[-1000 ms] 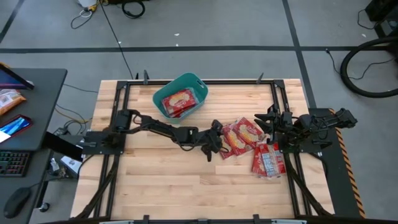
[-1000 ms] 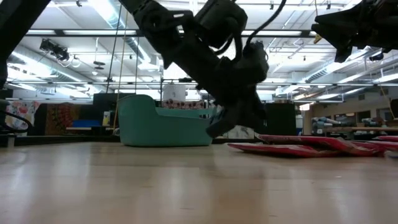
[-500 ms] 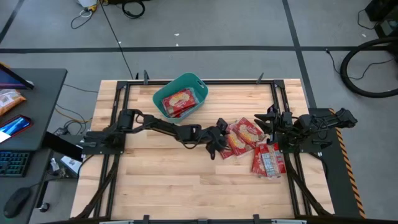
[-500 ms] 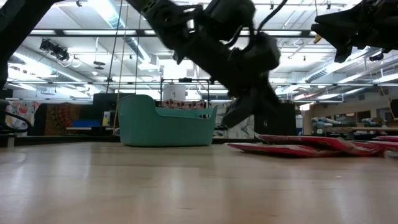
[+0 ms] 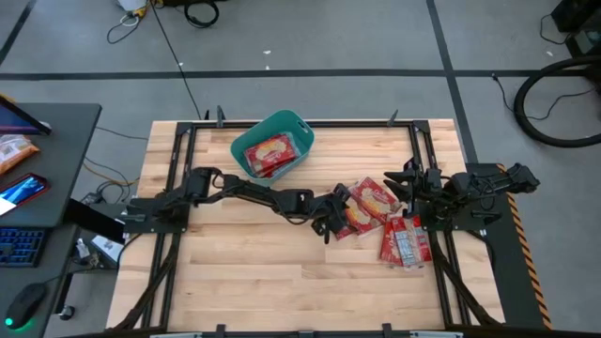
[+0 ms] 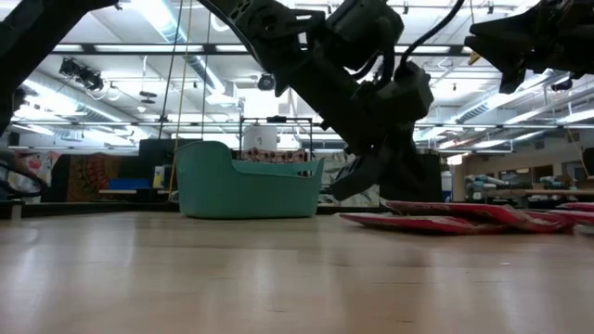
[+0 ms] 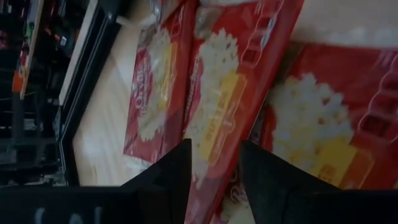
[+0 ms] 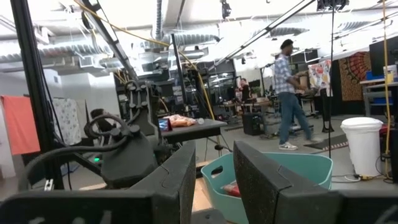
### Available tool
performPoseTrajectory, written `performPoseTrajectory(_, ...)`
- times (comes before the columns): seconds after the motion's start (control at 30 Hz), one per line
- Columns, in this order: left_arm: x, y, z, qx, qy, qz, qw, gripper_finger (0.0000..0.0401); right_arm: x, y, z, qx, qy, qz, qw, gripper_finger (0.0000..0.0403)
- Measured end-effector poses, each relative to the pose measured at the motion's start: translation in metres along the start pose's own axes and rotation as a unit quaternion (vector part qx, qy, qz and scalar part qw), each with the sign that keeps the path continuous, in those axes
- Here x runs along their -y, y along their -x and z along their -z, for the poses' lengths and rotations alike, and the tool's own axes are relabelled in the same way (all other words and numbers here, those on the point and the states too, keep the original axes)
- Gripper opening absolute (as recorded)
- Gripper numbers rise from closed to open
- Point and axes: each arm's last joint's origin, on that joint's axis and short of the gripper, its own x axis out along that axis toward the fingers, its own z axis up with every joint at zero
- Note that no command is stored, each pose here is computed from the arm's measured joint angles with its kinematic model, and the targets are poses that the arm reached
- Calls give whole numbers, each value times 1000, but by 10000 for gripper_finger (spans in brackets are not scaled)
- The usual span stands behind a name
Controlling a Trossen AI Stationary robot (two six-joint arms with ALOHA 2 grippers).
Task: Sort popcorn bags into baskets
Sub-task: Put the red popcorn bag into the green bin
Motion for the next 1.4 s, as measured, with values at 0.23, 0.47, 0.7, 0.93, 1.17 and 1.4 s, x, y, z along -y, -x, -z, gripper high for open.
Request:
performPoseTrajectory(0.23,2,-11,12,-5,-19,13,1000,137,0,0,0,0,0,0,1000,114)
performPoseTrajectory(0.47,8,-22,21,-13,-49,17,999,136,0,0,0,-1,0,0,1000,114)
performPoseTrajectory(0.7,9,-26,23,-14,-42,9,999,77,0,0,0,0,0,0,1000,114)
performPoseTrajectory(0.93,6,-16,20,-49,1,7,999,10,0,0,0,0,0,0,1000,113)
performPoseTrajectory(1.17,-6,23,7,-135,-5,-20,991,4,0,0,0,0,0,-1,1000,113)
performPoseTrajectory(1.4,-24,68,8,-250,46,-84,964,2,0,0,0,-1,0,-2,1000,113)
